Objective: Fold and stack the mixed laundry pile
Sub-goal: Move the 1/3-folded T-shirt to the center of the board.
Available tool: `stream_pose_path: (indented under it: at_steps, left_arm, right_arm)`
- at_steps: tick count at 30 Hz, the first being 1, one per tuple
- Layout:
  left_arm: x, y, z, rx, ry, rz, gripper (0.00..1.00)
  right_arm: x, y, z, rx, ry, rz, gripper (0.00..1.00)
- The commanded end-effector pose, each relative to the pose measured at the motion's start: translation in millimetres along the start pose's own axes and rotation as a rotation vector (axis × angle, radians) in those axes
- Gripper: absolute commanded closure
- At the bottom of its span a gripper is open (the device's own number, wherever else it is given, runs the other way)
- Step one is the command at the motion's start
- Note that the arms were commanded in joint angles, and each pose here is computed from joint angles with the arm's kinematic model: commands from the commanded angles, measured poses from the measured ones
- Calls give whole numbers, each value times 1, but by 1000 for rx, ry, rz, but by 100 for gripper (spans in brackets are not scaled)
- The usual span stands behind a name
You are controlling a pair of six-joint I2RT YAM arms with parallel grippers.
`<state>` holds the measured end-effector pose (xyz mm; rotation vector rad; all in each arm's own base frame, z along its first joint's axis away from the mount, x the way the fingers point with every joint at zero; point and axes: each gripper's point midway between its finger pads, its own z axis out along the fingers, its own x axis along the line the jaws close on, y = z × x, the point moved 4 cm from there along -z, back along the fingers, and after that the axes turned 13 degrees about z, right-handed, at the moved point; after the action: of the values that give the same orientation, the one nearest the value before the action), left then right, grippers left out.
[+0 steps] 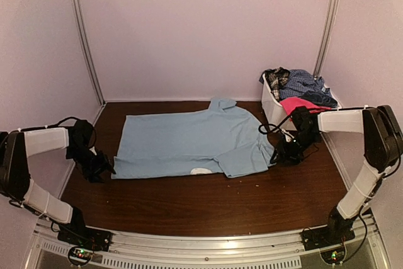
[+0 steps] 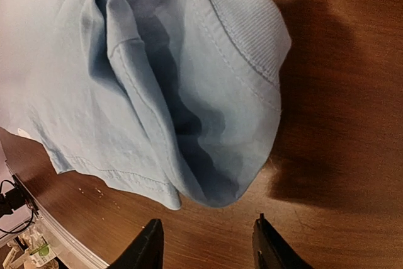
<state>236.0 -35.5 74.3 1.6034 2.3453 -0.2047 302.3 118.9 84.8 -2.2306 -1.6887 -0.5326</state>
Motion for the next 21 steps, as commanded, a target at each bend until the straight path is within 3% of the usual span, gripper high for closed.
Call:
stream_pose_path:
  at_steps: [1, 6, 11, 15, 19, 21]
  left_arm:
    - [0, -3, 6, -10, -42, 10, 42]
    - [0, 1, 14, -19, -46, 6, 42]
    - [-2, 12, 21, -35, -54, 10, 54]
    - [-1, 13, 29, -19, -55, 4, 66]
    - [-1, 13, 28, -19, -51, -3, 87]
    - [0, 12, 25, -16, -38, -6, 98]
  right_arm:
    - [-5, 11, 13, -39, -5, -33, 50]
    - [-4, 20, 26, -36, 15, -29, 52]
    - [-4, 24, 36, -30, 41, -25, 58]
    - [-5, 24, 41, -16, 54, -16, 75]
    - [-5, 20, 37, -8, 54, -8, 100]
    - [-6, 14, 34, -5, 58, 8, 100]
